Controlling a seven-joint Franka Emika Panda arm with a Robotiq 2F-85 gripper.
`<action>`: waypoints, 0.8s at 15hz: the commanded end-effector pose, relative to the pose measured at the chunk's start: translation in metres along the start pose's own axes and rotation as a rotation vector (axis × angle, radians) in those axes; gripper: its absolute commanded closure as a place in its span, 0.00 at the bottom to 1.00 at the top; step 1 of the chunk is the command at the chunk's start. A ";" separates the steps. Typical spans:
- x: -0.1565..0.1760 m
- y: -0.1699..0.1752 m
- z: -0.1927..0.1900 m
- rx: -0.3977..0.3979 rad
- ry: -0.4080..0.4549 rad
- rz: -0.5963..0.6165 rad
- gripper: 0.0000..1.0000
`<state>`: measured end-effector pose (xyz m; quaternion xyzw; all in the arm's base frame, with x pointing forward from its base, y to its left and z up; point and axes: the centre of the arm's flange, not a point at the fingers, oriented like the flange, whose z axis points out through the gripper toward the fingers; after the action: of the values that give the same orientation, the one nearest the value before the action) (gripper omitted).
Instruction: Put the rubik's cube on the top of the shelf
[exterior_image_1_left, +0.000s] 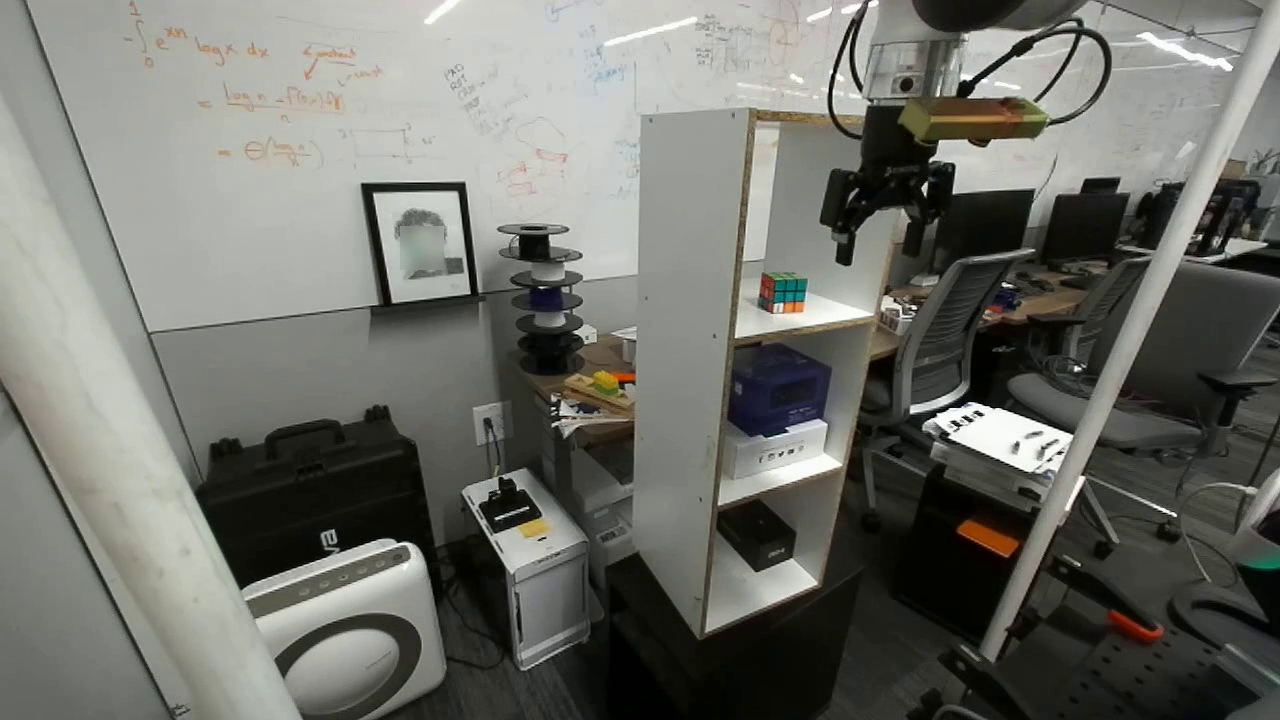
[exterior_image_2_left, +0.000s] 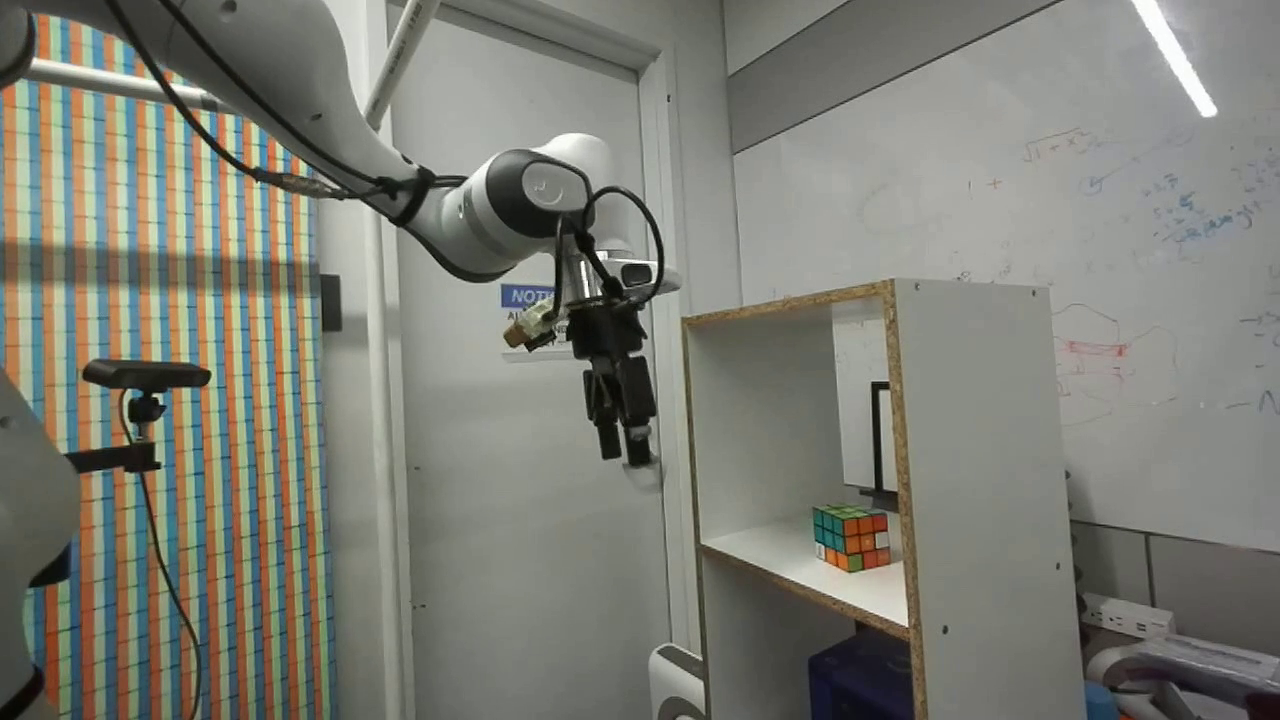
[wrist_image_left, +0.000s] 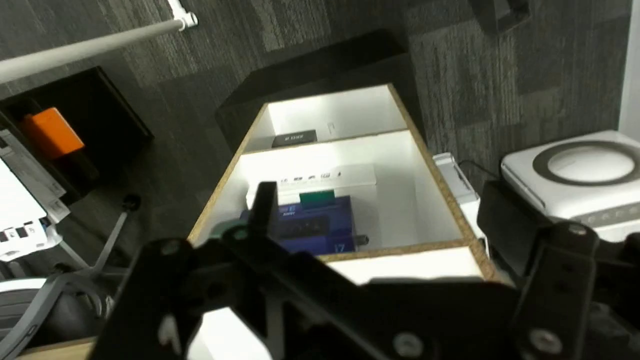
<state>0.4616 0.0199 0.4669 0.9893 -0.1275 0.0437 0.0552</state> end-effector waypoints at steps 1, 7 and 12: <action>0.011 0.022 0.020 -0.011 0.178 0.054 0.00; 0.052 -0.002 0.059 -0.005 0.400 0.089 0.00; 0.085 -0.010 0.087 -0.009 0.534 0.144 0.00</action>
<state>0.5199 0.0002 0.3995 0.9467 -0.1586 0.2678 0.0832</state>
